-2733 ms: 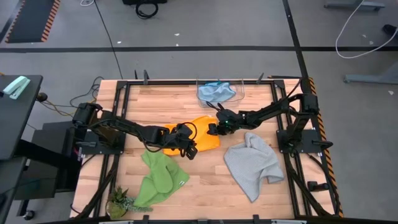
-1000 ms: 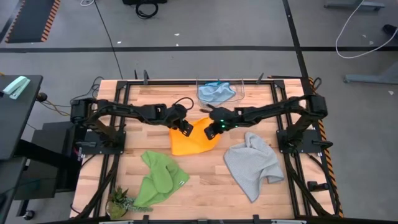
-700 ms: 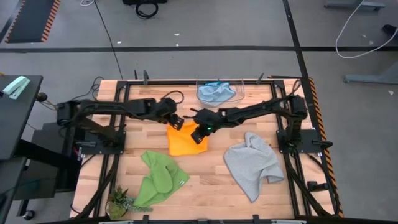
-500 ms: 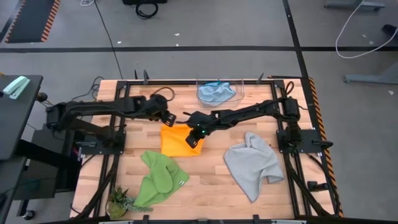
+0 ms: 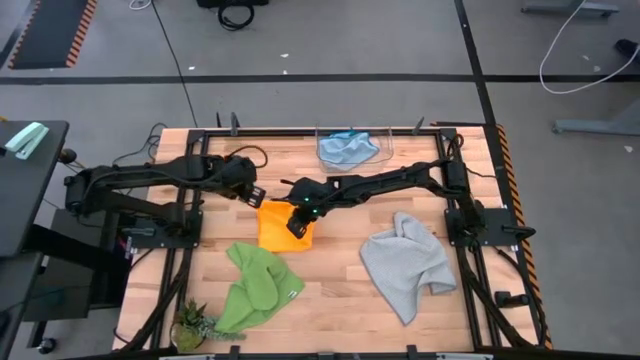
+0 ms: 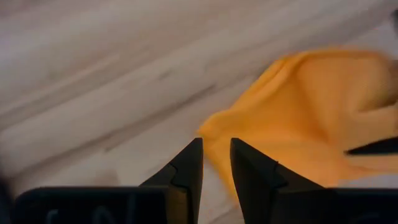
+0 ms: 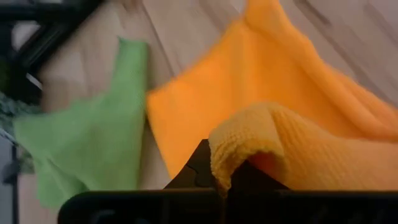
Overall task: Fold microfiber towels
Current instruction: Fold the orange microfiber cloth
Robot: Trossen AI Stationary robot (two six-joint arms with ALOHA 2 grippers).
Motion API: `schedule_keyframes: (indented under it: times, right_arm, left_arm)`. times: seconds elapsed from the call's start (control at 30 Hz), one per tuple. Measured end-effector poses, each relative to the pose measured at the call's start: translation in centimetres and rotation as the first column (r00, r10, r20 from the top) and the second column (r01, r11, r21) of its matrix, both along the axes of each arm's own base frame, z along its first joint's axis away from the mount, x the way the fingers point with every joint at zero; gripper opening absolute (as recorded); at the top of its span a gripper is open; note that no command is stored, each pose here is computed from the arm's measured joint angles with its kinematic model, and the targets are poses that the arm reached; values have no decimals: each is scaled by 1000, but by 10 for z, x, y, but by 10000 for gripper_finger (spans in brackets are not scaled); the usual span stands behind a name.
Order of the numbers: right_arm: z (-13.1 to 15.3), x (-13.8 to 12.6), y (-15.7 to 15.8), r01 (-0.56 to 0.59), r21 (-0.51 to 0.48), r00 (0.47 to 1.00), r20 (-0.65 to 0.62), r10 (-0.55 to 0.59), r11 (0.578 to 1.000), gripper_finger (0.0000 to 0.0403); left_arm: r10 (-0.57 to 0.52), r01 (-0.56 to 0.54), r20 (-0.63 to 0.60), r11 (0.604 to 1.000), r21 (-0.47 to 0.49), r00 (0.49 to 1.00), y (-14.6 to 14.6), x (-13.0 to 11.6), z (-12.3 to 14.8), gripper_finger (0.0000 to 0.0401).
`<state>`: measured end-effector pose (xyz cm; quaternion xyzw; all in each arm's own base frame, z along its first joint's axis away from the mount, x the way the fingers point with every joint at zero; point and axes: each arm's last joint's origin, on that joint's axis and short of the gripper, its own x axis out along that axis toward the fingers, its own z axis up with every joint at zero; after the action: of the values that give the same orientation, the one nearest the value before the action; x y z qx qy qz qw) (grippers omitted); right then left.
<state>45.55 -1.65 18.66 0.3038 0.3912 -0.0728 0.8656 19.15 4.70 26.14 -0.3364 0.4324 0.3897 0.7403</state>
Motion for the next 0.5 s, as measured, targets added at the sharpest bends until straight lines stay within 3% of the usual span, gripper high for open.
schedule_keyframes:
  times: [0.17,0.5]
  right_arm:
    - [-4,0,-2,-3,12,1000,-11,3,1000,0]
    - [-4,4,-11,-23,19,999,43,22,1000,0]
  left_arm:
    - [22,-29,-86,997,-74,996,-7,-5,-15,83]
    - [49,-56,-39,972,-228,998,-11,-5,-58,90]
